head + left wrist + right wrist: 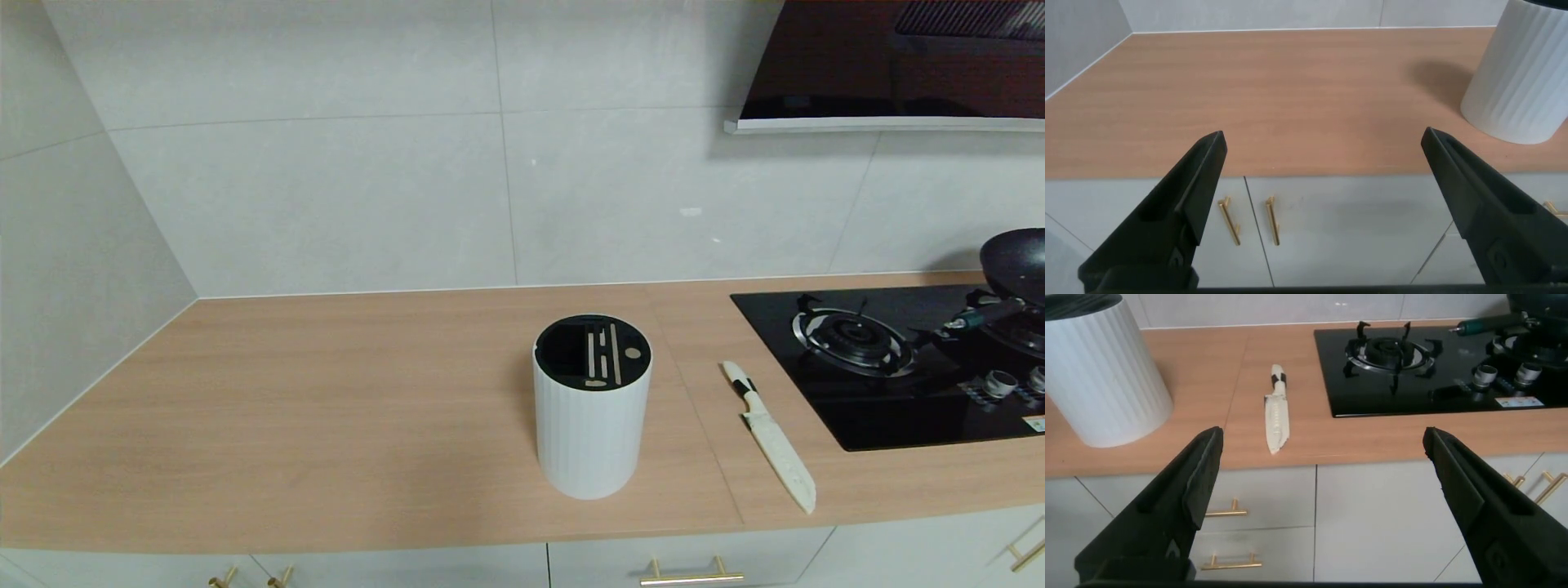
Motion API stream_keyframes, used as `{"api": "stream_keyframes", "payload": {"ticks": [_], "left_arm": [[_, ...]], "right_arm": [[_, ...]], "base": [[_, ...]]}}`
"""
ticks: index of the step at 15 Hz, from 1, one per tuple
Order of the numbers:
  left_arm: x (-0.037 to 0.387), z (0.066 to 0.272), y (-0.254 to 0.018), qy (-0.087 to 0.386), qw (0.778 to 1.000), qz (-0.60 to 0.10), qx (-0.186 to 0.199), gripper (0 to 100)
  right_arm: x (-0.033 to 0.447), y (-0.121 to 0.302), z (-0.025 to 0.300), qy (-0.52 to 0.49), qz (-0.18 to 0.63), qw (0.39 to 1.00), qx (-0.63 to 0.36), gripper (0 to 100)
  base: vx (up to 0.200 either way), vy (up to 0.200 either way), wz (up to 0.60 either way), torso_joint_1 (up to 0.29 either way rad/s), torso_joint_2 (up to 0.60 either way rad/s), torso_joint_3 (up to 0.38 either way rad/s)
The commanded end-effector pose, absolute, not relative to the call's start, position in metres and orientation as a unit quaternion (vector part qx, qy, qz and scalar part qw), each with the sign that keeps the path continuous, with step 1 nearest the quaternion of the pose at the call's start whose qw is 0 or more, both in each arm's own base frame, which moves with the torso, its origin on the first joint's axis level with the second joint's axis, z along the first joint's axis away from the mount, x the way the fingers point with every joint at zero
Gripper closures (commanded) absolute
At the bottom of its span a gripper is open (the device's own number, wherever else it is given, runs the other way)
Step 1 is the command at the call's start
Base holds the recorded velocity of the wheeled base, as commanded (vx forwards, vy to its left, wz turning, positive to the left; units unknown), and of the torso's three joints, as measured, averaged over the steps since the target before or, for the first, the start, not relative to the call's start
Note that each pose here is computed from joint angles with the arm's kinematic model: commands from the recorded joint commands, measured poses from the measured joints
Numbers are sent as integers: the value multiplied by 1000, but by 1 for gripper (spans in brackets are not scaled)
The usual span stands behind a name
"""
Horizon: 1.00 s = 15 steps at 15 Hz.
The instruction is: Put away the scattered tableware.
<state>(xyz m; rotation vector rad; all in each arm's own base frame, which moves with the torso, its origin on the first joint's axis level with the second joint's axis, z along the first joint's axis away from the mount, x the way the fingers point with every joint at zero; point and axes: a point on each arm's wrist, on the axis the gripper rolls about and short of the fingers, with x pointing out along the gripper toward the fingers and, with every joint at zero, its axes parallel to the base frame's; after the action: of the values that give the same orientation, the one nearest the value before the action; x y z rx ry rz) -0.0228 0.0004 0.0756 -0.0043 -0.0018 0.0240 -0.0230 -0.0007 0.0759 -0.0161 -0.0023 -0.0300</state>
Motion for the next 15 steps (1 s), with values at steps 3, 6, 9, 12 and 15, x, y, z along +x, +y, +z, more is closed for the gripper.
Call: {"api": "stream_keyframes", "payload": {"ticks": [3,6,9,12,15], "left_arm": [[-23,76,0,-1,1000,12,-2,0],[-23,76,0,-1,1000,12,-2,0],[-23,76,0,-1,1000,12,-2,0],[-23,76,0,-1,1000,12,-2,0],[-23,76,0,-1,1000,12,-2,0]], "right_arm": [[-28,0,123,-36,28,999,-1,0],[6,3,148,69,74,995,0,0],[51,7,166,168,106,980,2,0],[105,17,170,233,127,964,-2,0],[151,23,163,262,125,957,0,0]], "base": [[0,0,0,0,0,0],[0,0,0,0,0,0],[0,0,0,0,0,0],[0,0,0,0,0,0],[0,0,0,0,0,0]]}}
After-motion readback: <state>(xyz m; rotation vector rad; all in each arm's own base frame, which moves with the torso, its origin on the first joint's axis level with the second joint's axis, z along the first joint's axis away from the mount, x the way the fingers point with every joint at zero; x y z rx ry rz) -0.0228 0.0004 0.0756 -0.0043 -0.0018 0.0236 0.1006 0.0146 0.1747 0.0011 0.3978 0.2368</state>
